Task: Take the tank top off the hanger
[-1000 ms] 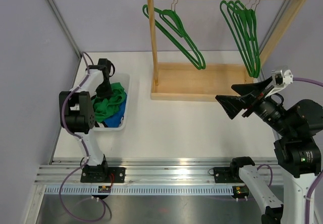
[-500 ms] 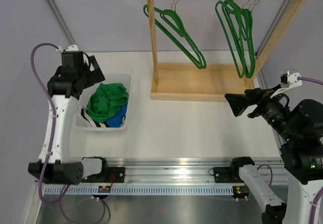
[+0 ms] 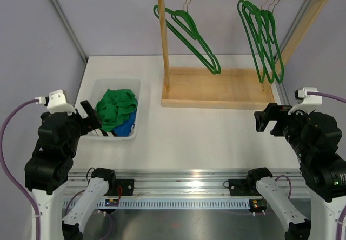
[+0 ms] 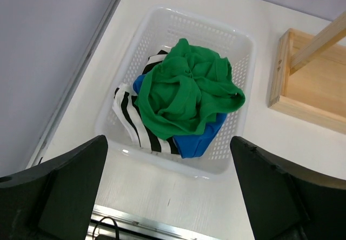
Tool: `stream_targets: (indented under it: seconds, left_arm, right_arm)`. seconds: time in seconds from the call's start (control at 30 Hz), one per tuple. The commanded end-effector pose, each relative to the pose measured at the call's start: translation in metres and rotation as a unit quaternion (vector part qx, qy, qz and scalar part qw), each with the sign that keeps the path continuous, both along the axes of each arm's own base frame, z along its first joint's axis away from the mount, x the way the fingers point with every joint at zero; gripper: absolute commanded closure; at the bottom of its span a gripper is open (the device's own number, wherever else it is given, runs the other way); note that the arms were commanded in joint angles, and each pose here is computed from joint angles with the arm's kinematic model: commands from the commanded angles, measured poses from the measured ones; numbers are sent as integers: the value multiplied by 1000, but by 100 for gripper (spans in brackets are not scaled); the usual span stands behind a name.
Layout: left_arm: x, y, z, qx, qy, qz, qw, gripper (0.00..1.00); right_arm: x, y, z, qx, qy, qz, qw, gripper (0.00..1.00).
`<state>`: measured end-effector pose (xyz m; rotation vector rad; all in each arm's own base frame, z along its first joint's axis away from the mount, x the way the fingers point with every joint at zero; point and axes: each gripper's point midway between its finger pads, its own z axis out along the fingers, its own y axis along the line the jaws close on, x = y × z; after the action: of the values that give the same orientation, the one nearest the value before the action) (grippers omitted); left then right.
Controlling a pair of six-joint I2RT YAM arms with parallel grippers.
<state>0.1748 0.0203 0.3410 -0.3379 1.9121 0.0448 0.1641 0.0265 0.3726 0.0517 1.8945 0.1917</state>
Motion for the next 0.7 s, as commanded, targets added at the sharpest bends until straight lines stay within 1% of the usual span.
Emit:
stream_targets:
  seconds: [0.0,0.03,0.13,0.23,0.37,0.67]
  left_arm:
    - [-19,-7,-11,12,-13,-46,999,1]
    - [-29,-7,-11,10,-28,-49,998,1]
    - [-36,-8,-21,10,-29,-59,998,1]
    - [-42,-8,-24,7,-33,-63,997,1]
    - [-42,-9,-21,4,-44,-63,997,1]
    - [-34,-13,-21,1,-50,-70,996,1]
  right_arm:
    - [-6,-17,-6,-39,-6,-27,999,1]
    - [-10,-17,-4,-36,-18,-24,999,1]
    - [-14,-15,-11,-30,-21,-20,999,0]
    - [-13,-20,-20,-24,-16,-38,999,1]
    - [-8,-23,-36,-19,4,-58,998,1]
    - [-6,-24,-40,-19,3,-65,998,0]
